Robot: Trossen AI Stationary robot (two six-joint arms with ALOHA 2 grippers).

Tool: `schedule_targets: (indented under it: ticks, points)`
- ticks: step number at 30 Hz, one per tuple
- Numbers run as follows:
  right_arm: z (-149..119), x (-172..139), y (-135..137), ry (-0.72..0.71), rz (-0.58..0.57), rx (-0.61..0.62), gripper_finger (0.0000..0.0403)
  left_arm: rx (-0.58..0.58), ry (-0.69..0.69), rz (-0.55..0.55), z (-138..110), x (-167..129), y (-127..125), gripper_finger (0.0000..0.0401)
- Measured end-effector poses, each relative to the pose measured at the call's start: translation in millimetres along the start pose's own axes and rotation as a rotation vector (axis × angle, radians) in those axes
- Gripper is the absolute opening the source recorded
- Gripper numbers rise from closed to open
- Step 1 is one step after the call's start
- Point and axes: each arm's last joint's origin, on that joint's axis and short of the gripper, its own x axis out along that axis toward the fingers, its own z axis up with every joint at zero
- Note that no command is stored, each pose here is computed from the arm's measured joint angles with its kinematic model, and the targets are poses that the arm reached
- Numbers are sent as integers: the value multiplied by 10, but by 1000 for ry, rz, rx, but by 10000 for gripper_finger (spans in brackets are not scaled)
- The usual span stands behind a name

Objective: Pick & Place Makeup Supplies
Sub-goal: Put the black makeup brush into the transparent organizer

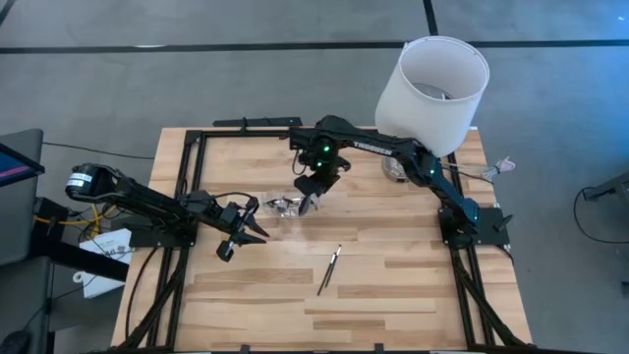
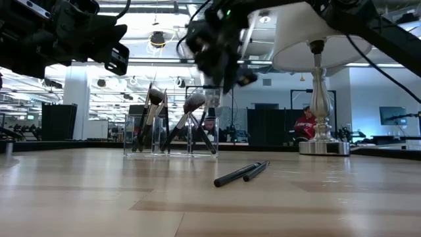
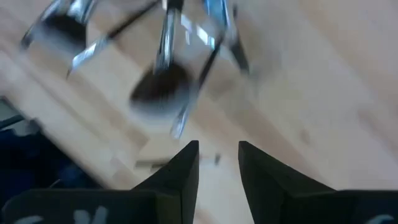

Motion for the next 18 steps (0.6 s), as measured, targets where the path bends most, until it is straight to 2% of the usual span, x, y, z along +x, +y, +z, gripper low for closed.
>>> schedule_targets:
  ticks: [3,6,9,14,18]
  points:
    - [-150,-204,76,-36,14,-5,105,0,0,0,0,0,0,76]
    - [-388,-455,223,-125,3,-61,101,-2,0,0,0,0,0,76]
    - [-754,-690,417,-249,-102,-128,98,-3,0,0,0,0,0,76]
    - [-1397,-764,859,-428,-300,-381,98,-4,0,0,1,0,0,76]
    - [-1841,-546,1239,-427,-357,-682,98,-4,0,0,1,0,0,76]
